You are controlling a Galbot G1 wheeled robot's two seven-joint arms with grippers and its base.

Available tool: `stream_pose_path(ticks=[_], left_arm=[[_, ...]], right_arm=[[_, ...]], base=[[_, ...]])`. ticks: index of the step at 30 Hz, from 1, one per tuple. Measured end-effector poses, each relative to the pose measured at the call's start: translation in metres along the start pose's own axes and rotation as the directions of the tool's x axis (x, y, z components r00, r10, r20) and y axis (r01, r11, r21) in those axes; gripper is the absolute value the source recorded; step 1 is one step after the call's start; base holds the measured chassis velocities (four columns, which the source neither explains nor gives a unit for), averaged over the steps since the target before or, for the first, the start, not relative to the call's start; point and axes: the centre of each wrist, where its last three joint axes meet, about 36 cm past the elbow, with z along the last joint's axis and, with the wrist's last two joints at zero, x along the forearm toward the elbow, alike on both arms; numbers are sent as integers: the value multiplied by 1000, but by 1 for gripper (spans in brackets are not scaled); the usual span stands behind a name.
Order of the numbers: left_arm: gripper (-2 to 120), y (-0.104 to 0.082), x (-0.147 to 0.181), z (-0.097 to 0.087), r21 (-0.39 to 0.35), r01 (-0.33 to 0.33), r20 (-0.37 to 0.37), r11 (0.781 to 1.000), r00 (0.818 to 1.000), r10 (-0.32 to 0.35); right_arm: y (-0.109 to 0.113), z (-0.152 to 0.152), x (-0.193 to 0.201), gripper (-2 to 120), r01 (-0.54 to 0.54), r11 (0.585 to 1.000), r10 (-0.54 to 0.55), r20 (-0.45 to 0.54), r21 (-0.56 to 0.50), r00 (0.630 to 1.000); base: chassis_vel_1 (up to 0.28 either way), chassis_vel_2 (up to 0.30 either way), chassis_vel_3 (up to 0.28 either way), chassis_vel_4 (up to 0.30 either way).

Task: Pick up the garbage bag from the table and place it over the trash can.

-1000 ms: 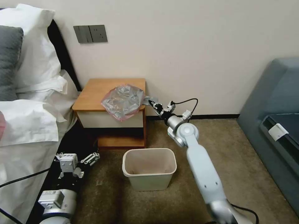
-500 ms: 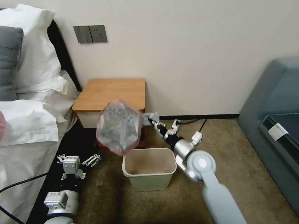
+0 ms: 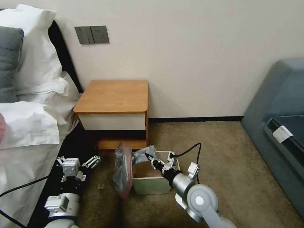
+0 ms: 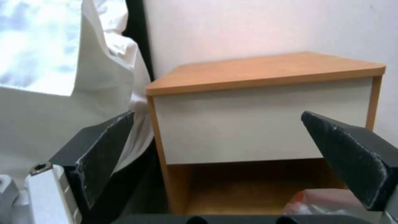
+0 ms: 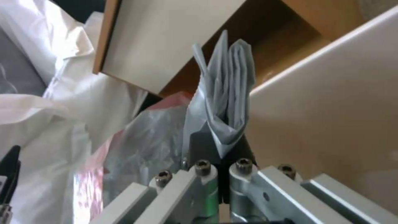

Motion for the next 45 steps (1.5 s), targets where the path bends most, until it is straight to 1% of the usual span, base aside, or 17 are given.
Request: stream_pose_path(ticks=[4, 7, 9, 12, 13, 15, 18, 20, 21, 23, 24, 26, 31, 38, 39, 44, 45], left_arm=[[100, 0, -1, 3, 10, 4, -2, 1000, 1000, -4], [100, 0, -2, 5, 16, 14, 5, 1000, 1000, -14], [100, 1, -3, 5, 18, 18, 10, 1000, 1000, -18], [100, 2, -4, 4, 26, 27, 17, 999, 999, -28], [100, 2, -4, 4, 26, 27, 17, 999, 999, -28], [100, 4, -5, 0, 27, 31, 29, 999, 999, -32], [100, 4, -4, -2, 30, 34, 31, 999, 999, -35], [100, 5, -4, -4, 32, 36, 30, 999, 999, -37], [100, 5, -4, -4, 32, 36, 30, 999, 999, -37], [100, 4, -3, -4, 34, 35, 29, 999, 999, -36], [100, 4, -3, -4, 34, 35, 29, 999, 999, -36], [100, 2, -3, -5, 37, 33, 26, 999, 999, -34], [100, -1, 0, -5, 49, 27, -4, 998, 1000, -27], [100, -15, 2, -5, 92, -19, -61, 996, 998, 25], [100, -21, 2, -6, 110, -45, -93, 993, 994, 55], [100, -37, 4, -4, 142, -96, -146, 985, 982, 117], [100, -45, 5, -1, 158, -111, -172, 981, 975, 139]], right_arm=[[1, -2, -1, 1, -70, 997, 69, 15, 40, 997], [10, -12, 0, 15, -166, 985, 165, 14, 47, 986], [12, -16, 2, 19, -179, 983, 179, 7, 41, 984], [19, -29, 8, 32, -218, 975, 219, -6, 39, 976], [19, -29, 8, 32, -218, 975, 219, -6, 39, 976], [25, -36, 15, 43, -230, 973, 230, -24, 25, 973], [31, -41, 24, 52, -235, 972, 236, -33, 25, 971], [36, -45, 36, 63, -242, 970, 243, -19, 33, 970], [36, -45, 36, 63, -242, 970, 243, -19, 33, 970], [42, -50, 49, 74, -249, 968, 250, -4, 33, 968], [42, -50, 49, 74, -249, 968, 250, -4, 33, 968], [51, -58, 67, 86, -250, 968, 250, 14, 21, 968], [56, -67, 76, 99, -253, 967, 252, 53, 21, 966], [62, -75, 74, 100, -258, 965, 252, 118, 41, 961], [62, -76, 72, 100, -261, 964, 252, 132, 48, 959], [62, -72, 69, 100, -267, 962, 256, 147, 62, 956], [62, -70, 69, 100, -267, 961, 255, 151, 68, 955]], base=[[0, 0, 0, 0], [0, 0, 0, 0], [0, 0, 0, 0], [0, 0, 0, 0], [0, 0, 0, 0], [0, 0, 0, 0], [0, 0, 0, 0], [0, 0, 0, 0], [0, 0, 0, 0], [0, 0, 0, 0], [0, 0, 0, 0], [0, 0, 0, 0], [0, 0, 0, 0], [0, 0, 0, 0], [0, 0, 0, 0], [0, 0, 0, 0], [0, 0, 0, 0]])
